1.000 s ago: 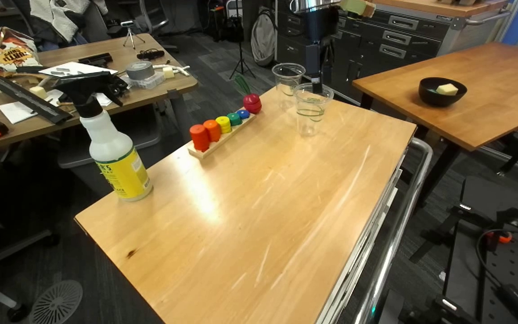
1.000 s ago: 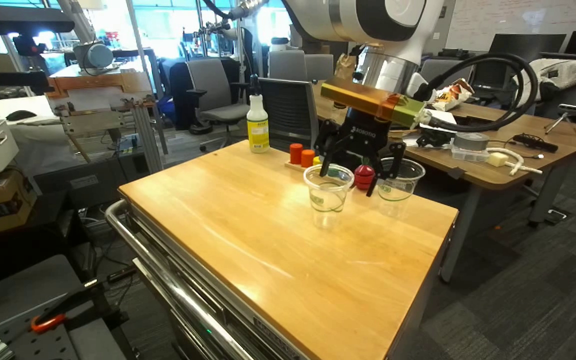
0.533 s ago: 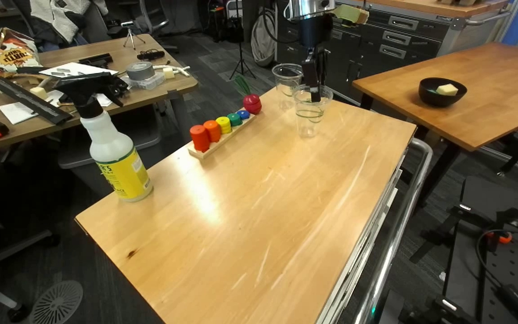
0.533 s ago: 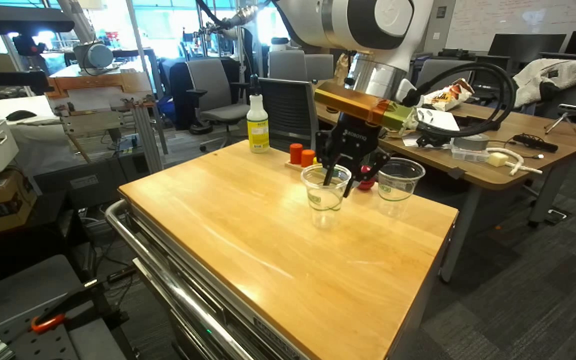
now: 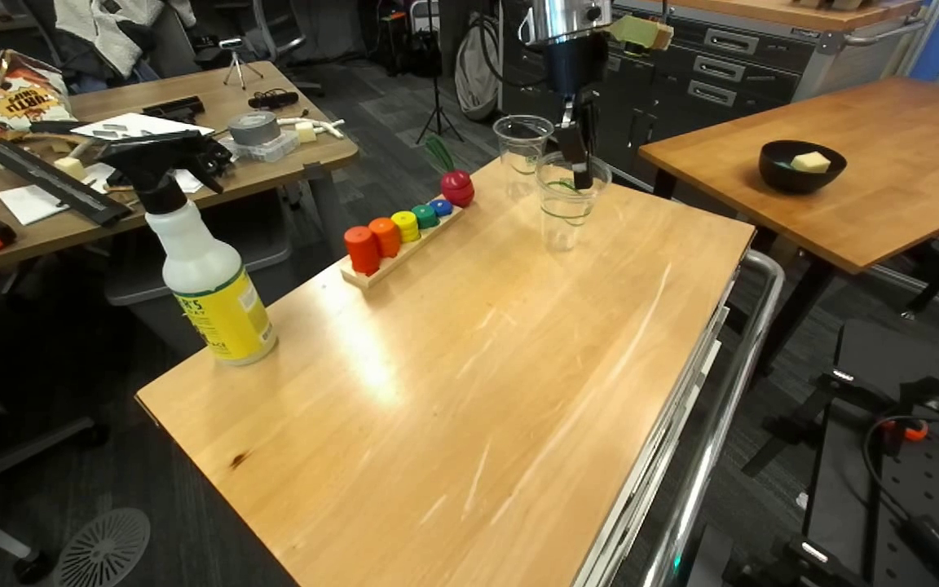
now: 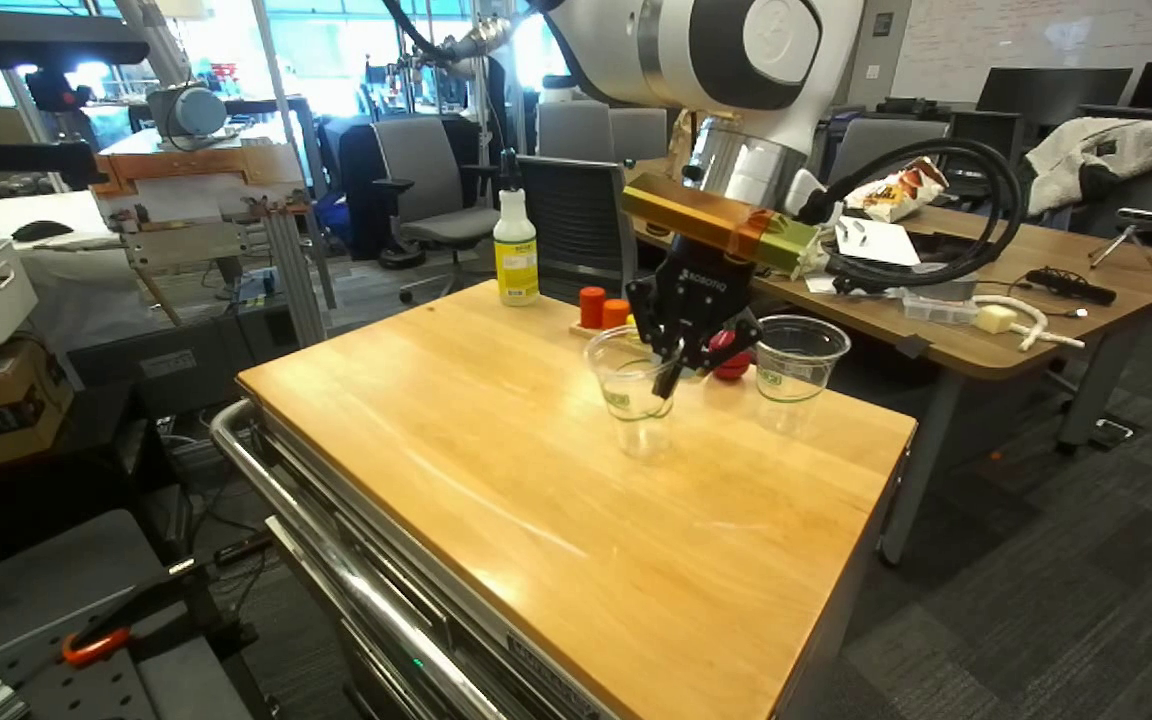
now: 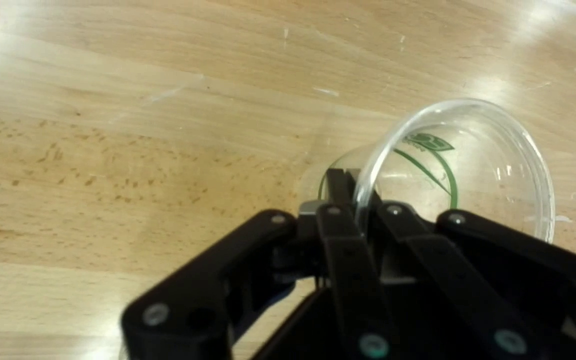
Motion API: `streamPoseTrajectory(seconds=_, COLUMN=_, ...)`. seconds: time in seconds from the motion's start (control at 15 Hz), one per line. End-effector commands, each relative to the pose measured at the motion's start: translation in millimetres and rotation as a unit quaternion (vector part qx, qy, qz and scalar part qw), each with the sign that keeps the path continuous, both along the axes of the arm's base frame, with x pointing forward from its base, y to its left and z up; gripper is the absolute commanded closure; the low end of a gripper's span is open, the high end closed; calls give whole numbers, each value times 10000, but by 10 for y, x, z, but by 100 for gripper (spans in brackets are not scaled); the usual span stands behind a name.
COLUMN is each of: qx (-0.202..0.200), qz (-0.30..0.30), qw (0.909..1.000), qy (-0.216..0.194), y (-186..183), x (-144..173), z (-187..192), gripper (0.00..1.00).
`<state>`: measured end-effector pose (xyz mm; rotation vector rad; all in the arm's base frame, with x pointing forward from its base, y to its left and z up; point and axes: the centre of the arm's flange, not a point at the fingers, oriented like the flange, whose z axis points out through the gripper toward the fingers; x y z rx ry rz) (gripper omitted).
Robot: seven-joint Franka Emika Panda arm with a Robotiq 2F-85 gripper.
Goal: Stack the three clear plastic cups together
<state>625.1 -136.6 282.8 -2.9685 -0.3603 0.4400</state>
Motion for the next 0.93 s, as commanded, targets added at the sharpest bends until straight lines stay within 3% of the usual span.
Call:
streamPoseTrajectory(seconds=0.0, qx=32, qz=-267, qw=9996, qy=-16, y=-44, x=-129, z=433, gripper=99)
streamPoseTrajectory(seconds=0.4, qx=-146, qz=-862, qw=9960, qy=-161, y=-315, x=-284, z=1485, gripper=99)
streamPoseTrajectory(seconds=0.67, qx=-175, qz=-1087, qw=9934, qy=-323, y=-472, x=-14, z=2010, gripper=99)
streamPoseTrajectory(seconds=0.87, qx=-220, qz=-1120, qw=9933, qy=-189, y=-593, x=299, z=2212, gripper=99)
